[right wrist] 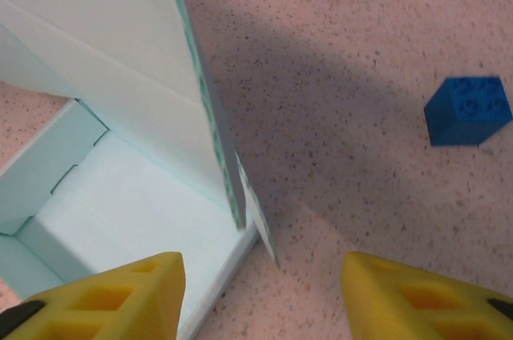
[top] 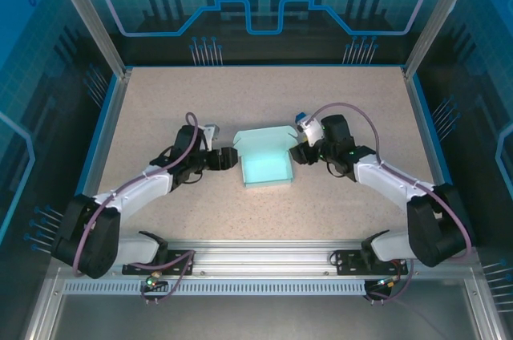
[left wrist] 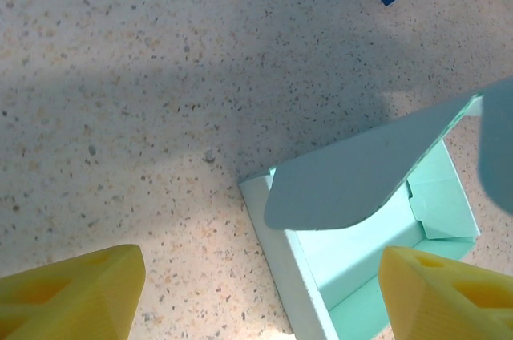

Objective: Fold the paper box

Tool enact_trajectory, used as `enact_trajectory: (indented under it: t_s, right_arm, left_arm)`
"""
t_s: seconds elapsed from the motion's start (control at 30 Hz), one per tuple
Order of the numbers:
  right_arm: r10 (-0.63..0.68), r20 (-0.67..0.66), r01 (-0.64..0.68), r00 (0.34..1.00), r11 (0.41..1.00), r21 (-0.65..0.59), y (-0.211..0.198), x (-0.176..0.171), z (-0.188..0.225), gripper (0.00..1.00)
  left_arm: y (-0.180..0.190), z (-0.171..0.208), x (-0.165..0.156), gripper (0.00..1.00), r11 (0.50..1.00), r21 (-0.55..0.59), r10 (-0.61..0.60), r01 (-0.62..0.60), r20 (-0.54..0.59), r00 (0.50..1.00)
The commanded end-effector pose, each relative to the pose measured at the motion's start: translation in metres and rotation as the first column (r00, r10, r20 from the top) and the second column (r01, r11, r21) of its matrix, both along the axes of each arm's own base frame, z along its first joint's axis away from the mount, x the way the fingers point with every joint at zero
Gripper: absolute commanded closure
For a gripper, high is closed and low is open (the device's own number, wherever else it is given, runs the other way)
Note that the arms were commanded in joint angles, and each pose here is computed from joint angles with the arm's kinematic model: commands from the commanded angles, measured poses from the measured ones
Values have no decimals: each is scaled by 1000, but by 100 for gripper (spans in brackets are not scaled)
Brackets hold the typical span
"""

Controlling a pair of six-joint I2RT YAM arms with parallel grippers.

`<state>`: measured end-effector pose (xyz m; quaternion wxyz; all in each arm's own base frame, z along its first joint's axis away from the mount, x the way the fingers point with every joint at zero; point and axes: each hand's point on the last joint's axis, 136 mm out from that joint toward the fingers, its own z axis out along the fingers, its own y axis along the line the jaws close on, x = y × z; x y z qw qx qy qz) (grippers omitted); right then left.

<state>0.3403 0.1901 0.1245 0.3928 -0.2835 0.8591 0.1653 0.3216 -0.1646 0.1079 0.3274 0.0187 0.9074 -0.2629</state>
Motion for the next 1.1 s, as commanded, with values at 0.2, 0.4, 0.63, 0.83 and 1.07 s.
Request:
enact_trajectory:
  t_s: [0.2, 0.4, 0.63, 0.83, 1.07]
  right_arm:
    - [56, 41, -54, 998, 997, -49, 13, 26, 0, 74]
    - [50, 52, -47, 997, 997, -64, 16, 31, 4, 83]
    - [53, 49, -48, 997, 994, -98, 20, 31, 2, 89]
    - [33, 33, -28, 999, 989, -142, 21, 32, -6, 93]
    - [-93, 21, 96, 995, 981, -166, 25, 32, -5, 97]
  left_arm:
    - [-20, 23, 25, 39, 989, 87, -134, 123, 139, 981]
    - [-30, 20, 35, 58, 983, 105, -160, 148, 121, 980]
    - [-33, 19, 43, 72, 979, 140, -162, 145, 115, 980]
    - [-27, 17, 47, 81, 978, 173, -135, 114, 115, 984]
    - [-25, 9, 52, 90, 976, 206, -93, 71, 98, 991]
